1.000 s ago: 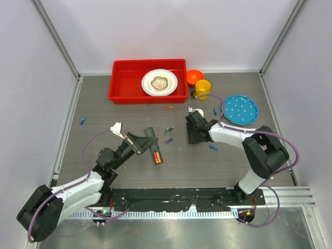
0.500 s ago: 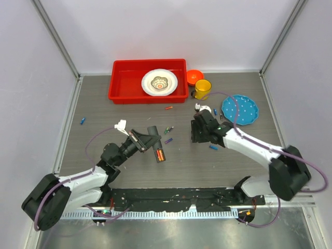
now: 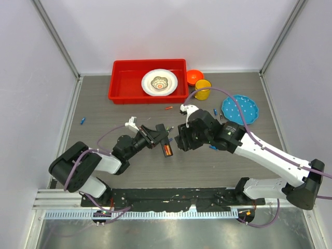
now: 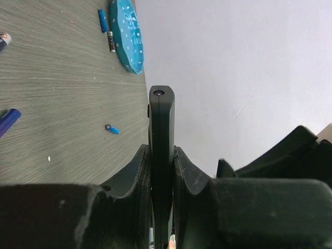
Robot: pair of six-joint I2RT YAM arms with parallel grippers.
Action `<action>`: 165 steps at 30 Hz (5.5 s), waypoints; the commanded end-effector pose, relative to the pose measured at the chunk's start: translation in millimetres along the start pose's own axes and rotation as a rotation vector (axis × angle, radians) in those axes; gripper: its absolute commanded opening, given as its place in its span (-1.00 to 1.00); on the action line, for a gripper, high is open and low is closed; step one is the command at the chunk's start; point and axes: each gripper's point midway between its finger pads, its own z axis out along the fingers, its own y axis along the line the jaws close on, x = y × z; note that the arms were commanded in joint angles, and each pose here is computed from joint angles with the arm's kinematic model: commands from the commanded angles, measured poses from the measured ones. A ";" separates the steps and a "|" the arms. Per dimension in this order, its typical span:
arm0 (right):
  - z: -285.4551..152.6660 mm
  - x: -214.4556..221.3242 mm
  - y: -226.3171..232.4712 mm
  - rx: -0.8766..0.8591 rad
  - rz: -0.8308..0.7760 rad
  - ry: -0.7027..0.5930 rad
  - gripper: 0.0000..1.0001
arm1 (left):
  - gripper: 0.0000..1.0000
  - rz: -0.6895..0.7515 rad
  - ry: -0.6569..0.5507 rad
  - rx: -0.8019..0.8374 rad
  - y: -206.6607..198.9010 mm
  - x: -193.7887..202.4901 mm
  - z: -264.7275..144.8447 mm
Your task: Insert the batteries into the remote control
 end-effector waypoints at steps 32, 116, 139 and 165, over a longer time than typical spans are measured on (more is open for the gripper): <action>49.3 3.1 37.4 0.084 -0.057 0.084 -0.99 | -1.00 0.037 -0.173 0.245 -61.6 -28.4 1.5; 67.7 15.7 48.4 0.064 -0.035 0.093 -0.59 | -1.00 0.029 -0.167 0.261 -67.1 -27.9 0.1; 69.3 11.4 46.2 0.085 -0.045 0.089 -0.37 | -1.00 0.033 -0.154 0.273 -70.6 -25.5 -2.0; 77.4 20.6 36.4 0.122 -0.059 0.130 -0.35 | -1.00 0.035 -0.140 0.307 -81.9 -22.9 -6.8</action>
